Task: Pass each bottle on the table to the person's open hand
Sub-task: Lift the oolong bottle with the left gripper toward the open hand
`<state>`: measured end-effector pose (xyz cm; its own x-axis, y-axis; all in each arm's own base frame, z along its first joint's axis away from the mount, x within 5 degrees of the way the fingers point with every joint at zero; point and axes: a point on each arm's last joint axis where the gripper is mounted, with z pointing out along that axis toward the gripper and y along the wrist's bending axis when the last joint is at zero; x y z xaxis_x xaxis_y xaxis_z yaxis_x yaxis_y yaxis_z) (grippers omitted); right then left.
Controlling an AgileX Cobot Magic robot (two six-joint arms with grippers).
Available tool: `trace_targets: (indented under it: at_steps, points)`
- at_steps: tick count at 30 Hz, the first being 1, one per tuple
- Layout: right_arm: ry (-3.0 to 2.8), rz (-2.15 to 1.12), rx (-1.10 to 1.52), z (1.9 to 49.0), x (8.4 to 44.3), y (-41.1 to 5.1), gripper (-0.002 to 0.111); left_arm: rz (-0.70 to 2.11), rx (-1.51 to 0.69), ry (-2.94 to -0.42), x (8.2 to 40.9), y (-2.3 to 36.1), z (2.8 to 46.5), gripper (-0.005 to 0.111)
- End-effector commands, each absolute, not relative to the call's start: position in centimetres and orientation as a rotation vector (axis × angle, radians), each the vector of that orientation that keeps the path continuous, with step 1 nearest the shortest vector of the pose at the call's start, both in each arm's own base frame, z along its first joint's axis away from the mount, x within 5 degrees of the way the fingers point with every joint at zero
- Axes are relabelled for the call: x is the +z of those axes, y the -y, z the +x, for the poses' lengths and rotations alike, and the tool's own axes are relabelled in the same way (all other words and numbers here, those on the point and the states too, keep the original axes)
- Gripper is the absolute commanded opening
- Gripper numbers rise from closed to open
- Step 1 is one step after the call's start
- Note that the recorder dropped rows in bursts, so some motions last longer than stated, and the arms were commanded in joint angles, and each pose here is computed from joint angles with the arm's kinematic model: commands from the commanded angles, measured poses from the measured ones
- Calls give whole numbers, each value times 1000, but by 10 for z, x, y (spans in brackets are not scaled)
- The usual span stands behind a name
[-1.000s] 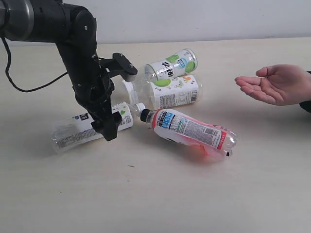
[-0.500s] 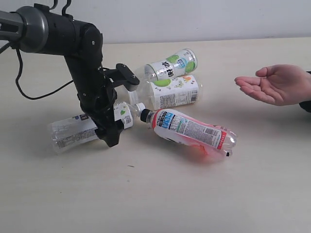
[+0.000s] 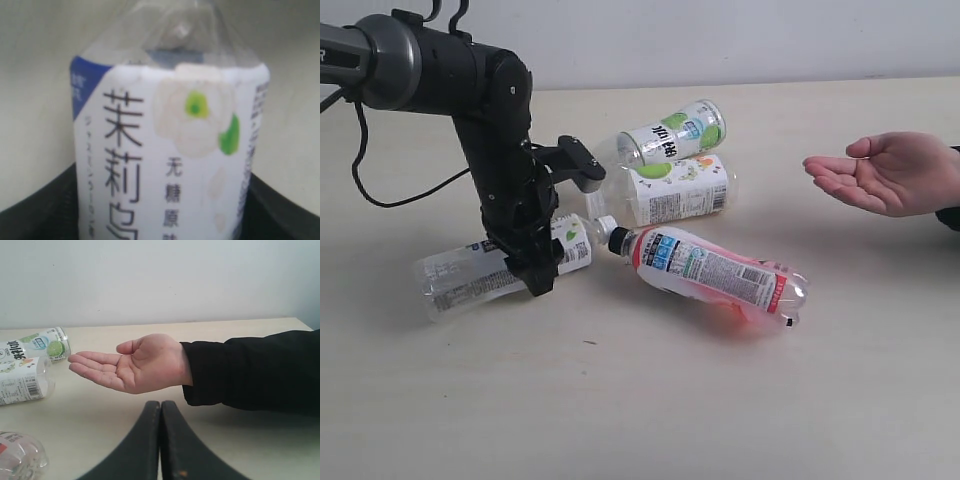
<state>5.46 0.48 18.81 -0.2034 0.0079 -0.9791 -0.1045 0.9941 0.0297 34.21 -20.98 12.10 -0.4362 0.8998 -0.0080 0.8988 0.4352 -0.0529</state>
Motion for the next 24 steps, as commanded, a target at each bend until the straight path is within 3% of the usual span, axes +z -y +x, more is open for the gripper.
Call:
trace_targets:
  at_steps: [1,24]
  points:
    - [-1763,-79,89,55,188,-4,0,-1662,41,2611,124,206,341,0]
    - [-1763,-79,89,55,188,-4,0,-1599,41,2799,208,200,324,0]
